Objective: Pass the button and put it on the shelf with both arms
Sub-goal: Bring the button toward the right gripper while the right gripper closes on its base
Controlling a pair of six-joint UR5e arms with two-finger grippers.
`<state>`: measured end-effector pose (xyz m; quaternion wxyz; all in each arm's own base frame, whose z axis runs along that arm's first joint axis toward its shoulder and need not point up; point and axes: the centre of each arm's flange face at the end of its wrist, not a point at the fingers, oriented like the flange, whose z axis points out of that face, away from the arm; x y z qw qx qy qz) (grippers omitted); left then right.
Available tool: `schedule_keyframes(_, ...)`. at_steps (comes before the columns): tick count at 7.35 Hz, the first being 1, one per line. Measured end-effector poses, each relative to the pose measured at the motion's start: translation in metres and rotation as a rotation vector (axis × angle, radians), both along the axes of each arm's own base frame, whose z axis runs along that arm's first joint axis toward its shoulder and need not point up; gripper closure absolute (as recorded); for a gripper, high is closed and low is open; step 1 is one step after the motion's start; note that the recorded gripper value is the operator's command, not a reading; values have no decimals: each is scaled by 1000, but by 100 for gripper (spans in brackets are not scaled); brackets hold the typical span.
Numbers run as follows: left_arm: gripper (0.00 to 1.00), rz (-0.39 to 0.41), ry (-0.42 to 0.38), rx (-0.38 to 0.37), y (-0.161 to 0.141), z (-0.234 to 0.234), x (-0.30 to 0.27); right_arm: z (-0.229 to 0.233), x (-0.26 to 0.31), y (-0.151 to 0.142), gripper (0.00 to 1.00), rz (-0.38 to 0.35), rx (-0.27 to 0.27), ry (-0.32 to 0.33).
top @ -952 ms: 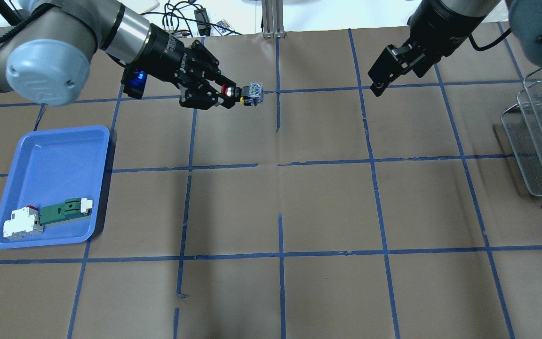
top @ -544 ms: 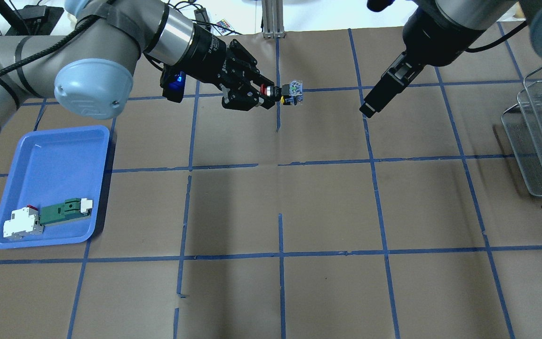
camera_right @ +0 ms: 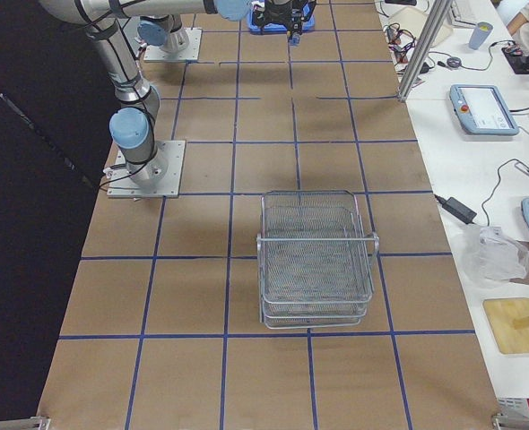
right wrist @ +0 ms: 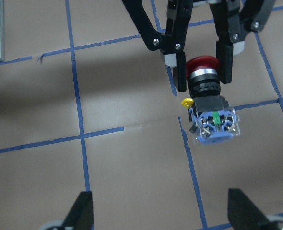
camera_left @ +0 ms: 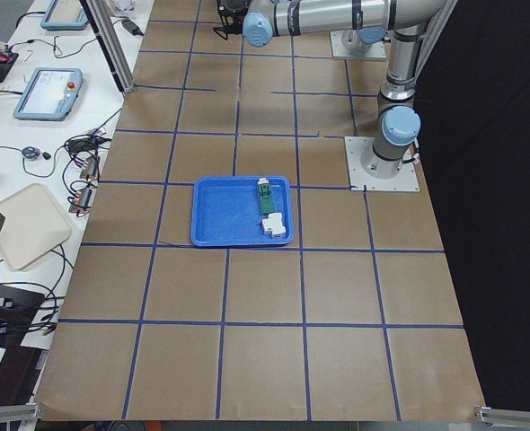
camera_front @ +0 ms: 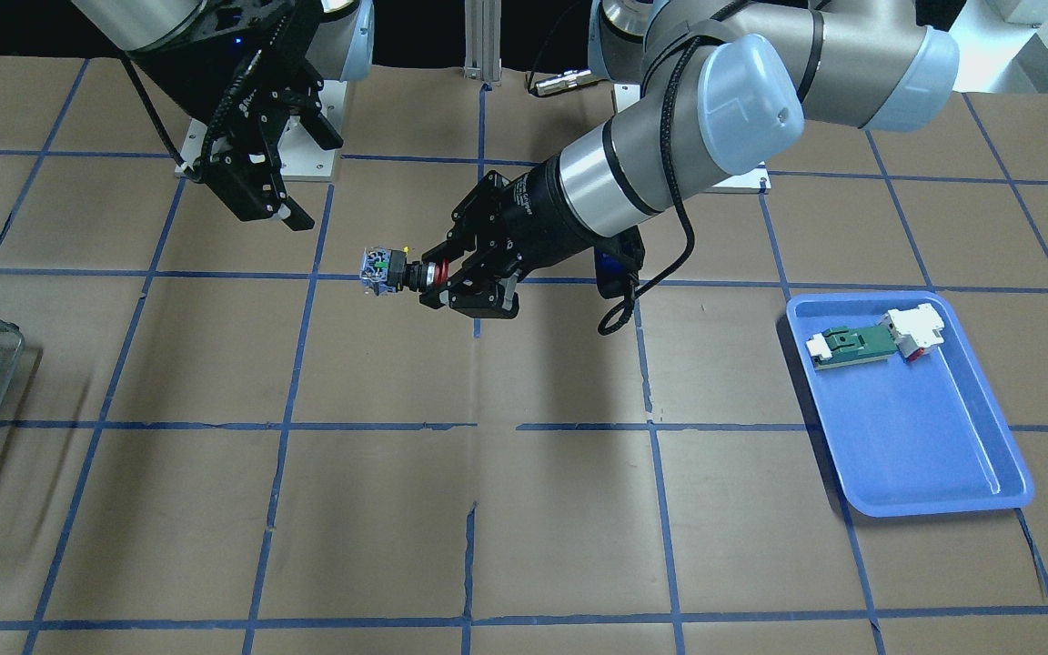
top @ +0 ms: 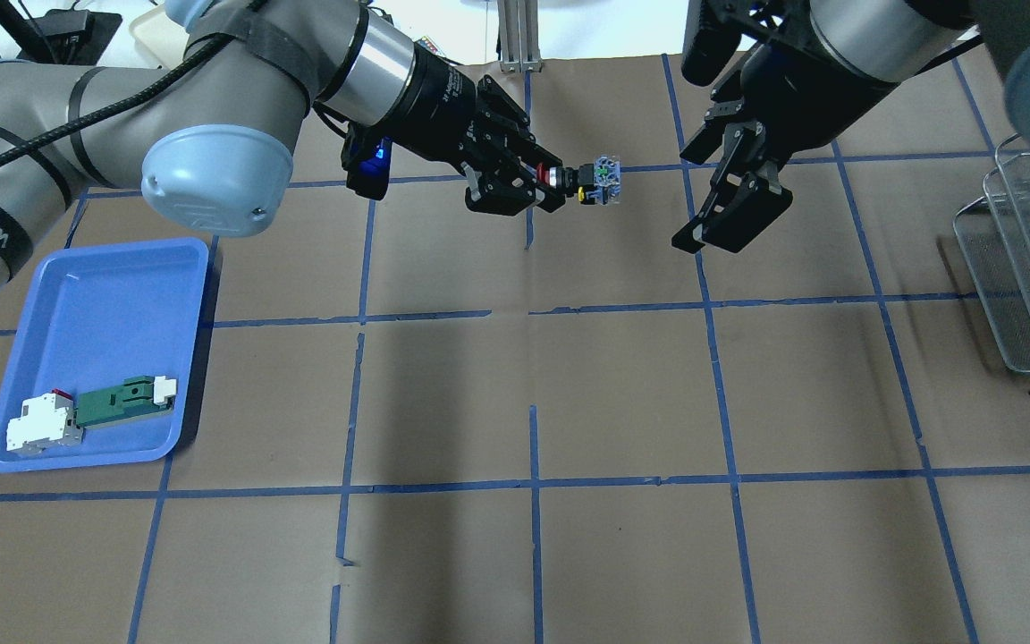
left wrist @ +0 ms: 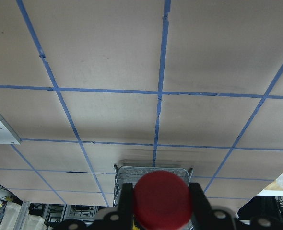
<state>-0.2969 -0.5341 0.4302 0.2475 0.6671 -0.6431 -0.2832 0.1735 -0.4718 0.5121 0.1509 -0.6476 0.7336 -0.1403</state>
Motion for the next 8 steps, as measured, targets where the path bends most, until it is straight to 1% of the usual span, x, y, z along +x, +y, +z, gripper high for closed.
schedule_keyframes(1,100,0,0,6,5,3,-8,-9,1,-12,0,42,1,-14)
schedule_keyframes(3,100,7,2,15,11,6,-19,-18,7,-34,0,81,8,-37)
schedule_keyframes(5,100,11,3,17,13,8,-22,-17,11,-41,0,92,10,-45)
schedule_keyframes(6,100,11,3,15,14,9,-22,-23,12,-44,0,91,23,-46)
schedule_keyframes(8,100,12,5,8,16,14,-22,-32,13,-48,9,91,43,-48)
